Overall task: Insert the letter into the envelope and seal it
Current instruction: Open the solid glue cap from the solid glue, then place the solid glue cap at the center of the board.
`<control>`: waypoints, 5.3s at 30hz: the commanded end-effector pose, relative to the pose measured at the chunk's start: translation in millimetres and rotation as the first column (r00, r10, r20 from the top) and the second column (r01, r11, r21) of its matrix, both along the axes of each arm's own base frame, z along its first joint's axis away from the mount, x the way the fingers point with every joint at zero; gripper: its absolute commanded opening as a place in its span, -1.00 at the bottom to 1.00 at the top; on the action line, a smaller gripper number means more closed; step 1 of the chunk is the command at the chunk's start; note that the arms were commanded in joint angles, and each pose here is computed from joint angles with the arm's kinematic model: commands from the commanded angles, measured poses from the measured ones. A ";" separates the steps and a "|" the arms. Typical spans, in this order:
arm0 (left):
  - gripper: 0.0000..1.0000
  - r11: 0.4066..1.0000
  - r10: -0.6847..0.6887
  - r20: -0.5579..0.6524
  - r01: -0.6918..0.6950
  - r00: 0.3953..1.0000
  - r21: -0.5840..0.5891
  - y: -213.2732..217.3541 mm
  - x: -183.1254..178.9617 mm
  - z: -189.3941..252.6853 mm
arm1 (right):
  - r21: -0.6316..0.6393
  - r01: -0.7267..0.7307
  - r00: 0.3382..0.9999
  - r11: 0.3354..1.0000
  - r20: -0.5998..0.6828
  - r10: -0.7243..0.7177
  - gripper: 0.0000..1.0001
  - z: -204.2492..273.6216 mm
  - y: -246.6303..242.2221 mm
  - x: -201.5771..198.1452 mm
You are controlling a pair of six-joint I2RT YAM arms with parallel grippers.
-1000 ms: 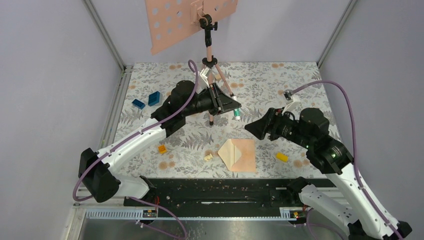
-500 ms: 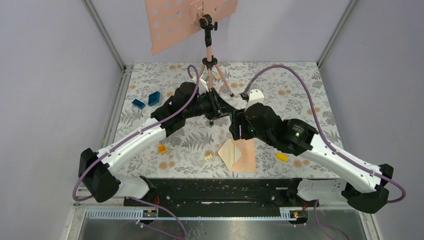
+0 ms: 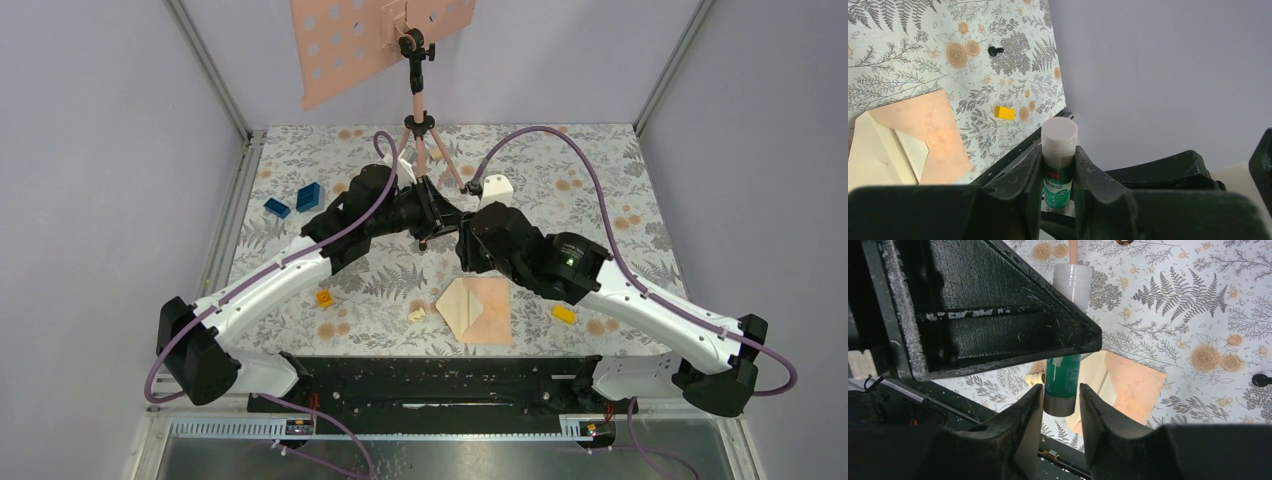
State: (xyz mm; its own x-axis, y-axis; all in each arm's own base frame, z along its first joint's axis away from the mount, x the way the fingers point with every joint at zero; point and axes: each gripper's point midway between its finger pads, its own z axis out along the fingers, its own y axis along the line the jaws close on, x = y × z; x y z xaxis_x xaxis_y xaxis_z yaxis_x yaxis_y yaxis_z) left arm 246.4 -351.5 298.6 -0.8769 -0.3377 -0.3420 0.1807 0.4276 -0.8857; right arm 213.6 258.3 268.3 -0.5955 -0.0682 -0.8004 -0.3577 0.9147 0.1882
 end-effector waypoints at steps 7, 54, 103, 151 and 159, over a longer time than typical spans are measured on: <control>-1.00 0.996 0.024 0.081 -0.017 0.996 -0.087 5.4 -1.0 36.6 | 0.087 0.008 0.999 0.996 0.051 -0.013 -0.53 25.9 13.1 7.1; -1.00 0.456 -0.253 0.797 0.794 0.548 -0.401 60.4 -159.4 217.5 | 0.725 -0.632 0.657 0.276 0.311 0.687 -0.93 117.2 43.9 -110.3; -1.00 0.525 -0.308 0.733 0.751 0.606 -0.401 42.4 -138.5 190.1 | 0.594 -0.791 0.503 0.149 0.492 0.711 0.61 197.0 23.4 -145.6; -1.00 0.748 -0.240 0.646 0.562 0.725 -0.353 25.9 -86.8 189.3 | 0.713 -0.643 0.661 0.280 0.332 0.673 -1.00 157.6 43.4 -108.4; -1.00 0.860 -0.119 0.597 0.382 0.794 -0.337 26.8 -44.6 189.1 | 0.712 -0.594 0.662 0.374 0.168 0.731 -1.00 97.7 30.5 -125.7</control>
